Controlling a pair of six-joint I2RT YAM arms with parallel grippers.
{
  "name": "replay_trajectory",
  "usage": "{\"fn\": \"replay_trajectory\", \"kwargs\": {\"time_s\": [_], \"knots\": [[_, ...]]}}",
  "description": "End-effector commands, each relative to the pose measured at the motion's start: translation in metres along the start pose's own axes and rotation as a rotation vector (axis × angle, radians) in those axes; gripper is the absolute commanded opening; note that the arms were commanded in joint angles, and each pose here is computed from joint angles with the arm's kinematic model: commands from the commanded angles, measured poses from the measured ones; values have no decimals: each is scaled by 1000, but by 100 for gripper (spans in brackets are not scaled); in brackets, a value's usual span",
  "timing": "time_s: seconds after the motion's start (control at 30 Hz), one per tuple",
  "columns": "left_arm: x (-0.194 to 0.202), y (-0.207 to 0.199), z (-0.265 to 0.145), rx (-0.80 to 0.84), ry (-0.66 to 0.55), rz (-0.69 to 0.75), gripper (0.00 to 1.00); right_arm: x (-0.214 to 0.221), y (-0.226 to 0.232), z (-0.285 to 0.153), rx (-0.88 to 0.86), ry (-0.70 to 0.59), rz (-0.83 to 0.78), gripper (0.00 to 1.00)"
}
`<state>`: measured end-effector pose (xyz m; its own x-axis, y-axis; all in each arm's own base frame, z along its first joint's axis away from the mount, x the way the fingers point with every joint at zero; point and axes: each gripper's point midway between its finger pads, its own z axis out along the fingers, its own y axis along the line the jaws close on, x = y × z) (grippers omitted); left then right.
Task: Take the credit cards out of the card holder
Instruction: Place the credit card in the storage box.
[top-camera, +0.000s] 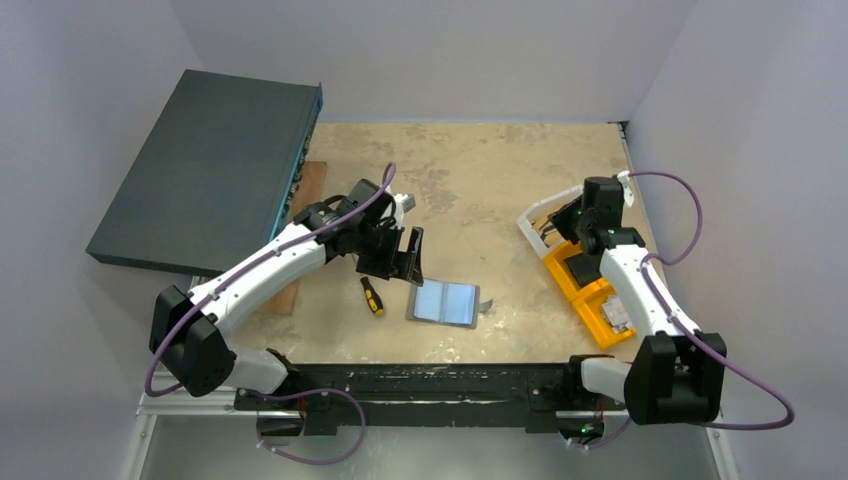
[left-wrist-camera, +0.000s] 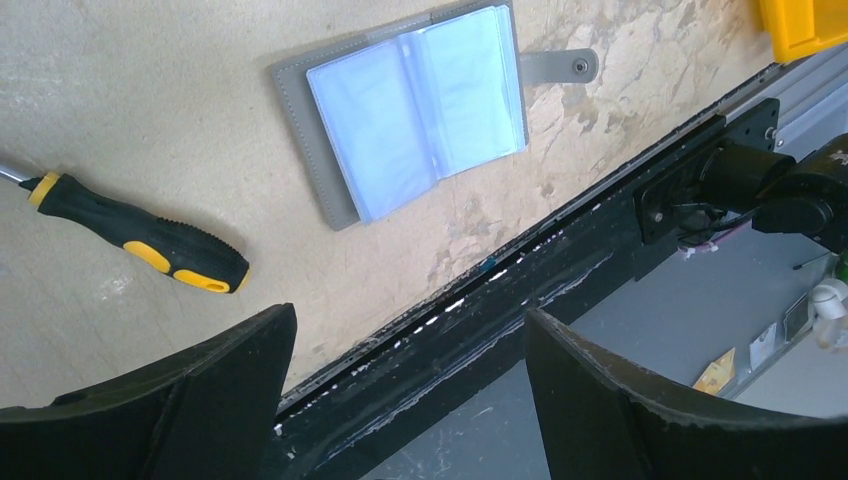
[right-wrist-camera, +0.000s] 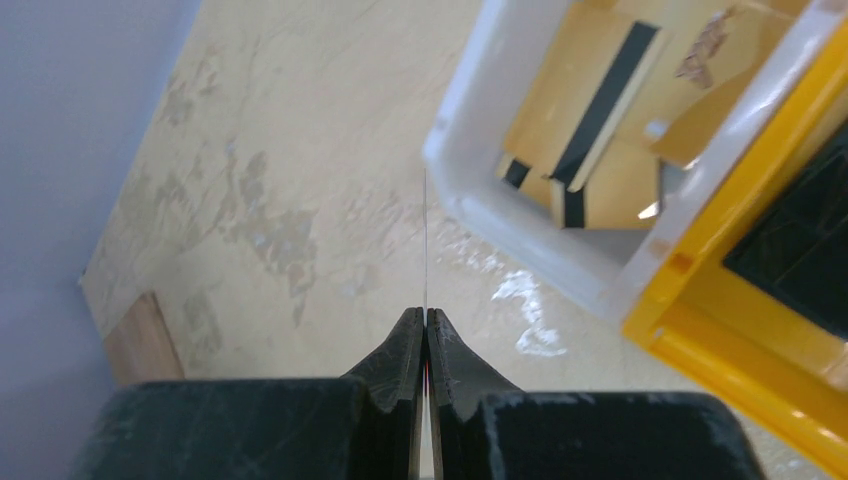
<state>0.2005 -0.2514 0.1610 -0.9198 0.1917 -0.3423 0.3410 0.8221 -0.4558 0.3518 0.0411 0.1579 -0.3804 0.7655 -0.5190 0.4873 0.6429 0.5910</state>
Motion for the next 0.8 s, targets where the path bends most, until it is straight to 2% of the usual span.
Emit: {"fn": "replay_trajectory", "kwargs": {"time_s": [0.0,0.2,0.57,0.77], "knots": [[-11,-8,-19,41,-60,46,84,-38,-7,12,-4,-75,40,0],[-7,-9,-21,51,-56,55,84,-50,-24,36,24,-83,75,0],[1,-7,-29,53,-70,49,84,-53,-26,82,35,-63,105,0],[2,-5,-31,44,-78,48,84,-42,-31,102,36,-15,120,0]]}}
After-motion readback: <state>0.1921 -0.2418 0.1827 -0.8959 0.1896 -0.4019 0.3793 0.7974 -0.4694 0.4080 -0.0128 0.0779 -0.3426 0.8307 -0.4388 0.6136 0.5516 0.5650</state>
